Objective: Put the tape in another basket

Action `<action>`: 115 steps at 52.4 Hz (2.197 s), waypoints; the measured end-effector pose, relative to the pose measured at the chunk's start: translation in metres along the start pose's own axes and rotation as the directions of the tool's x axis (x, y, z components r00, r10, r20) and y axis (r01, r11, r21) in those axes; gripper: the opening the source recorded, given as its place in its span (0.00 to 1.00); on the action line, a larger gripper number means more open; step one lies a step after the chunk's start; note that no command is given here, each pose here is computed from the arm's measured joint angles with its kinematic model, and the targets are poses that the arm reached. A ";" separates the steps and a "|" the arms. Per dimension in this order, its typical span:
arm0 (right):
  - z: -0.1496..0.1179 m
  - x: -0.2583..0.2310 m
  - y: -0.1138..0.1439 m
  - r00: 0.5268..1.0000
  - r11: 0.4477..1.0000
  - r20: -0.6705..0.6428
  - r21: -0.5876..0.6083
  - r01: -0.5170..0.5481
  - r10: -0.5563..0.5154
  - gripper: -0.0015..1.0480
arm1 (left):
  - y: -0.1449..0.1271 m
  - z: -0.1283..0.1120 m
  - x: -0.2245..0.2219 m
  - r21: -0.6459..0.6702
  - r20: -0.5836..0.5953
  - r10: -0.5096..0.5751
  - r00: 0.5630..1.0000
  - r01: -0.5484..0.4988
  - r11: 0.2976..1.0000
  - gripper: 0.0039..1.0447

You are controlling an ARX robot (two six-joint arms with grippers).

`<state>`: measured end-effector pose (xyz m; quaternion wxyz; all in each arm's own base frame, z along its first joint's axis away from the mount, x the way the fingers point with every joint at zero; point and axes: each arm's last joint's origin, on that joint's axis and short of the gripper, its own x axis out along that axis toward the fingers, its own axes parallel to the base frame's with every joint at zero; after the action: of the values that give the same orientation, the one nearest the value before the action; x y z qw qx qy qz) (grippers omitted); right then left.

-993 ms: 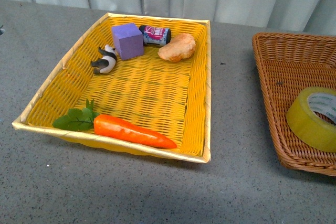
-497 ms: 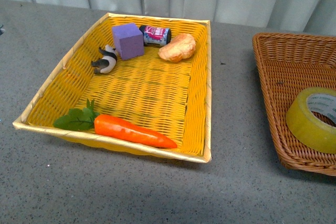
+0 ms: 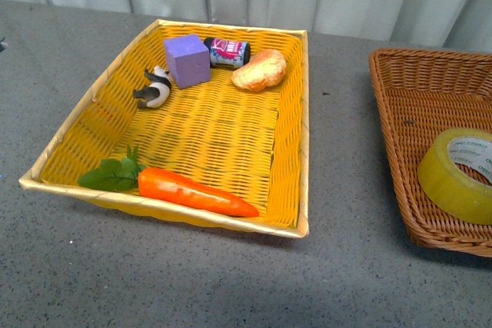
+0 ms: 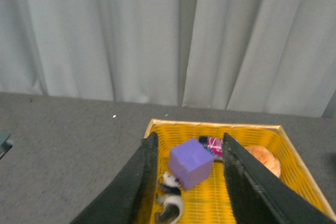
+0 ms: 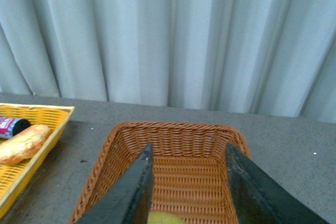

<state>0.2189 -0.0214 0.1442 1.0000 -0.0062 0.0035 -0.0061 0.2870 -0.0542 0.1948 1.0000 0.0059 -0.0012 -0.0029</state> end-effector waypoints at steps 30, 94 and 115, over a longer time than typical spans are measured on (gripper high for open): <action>0.018 -0.062 0.020 1.000 1.000 -0.009 0.002 -0.010 0.010 0.01 | 0.041 -0.025 -0.098 -0.013 -0.003 0.006 1.000 -0.006 1.000 0.04; 0.024 -0.106 0.020 1.000 1.000 0.016 0.002 -0.010 0.010 0.01 | 0.053 -0.022 -0.164 -0.013 0.018 0.005 1.000 -0.005 1.000 0.04; 0.019 -0.120 0.019 1.000 1.000 -0.012 0.002 -0.010 0.010 0.01 | 0.053 -0.022 -0.175 -0.013 0.020 0.005 1.000 -0.005 1.000 0.04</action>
<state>0.0995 -0.0003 0.1636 0.9999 -0.0054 0.0096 -0.0009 0.1121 -0.0002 0.1731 0.9999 -0.0007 -0.0112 -0.0004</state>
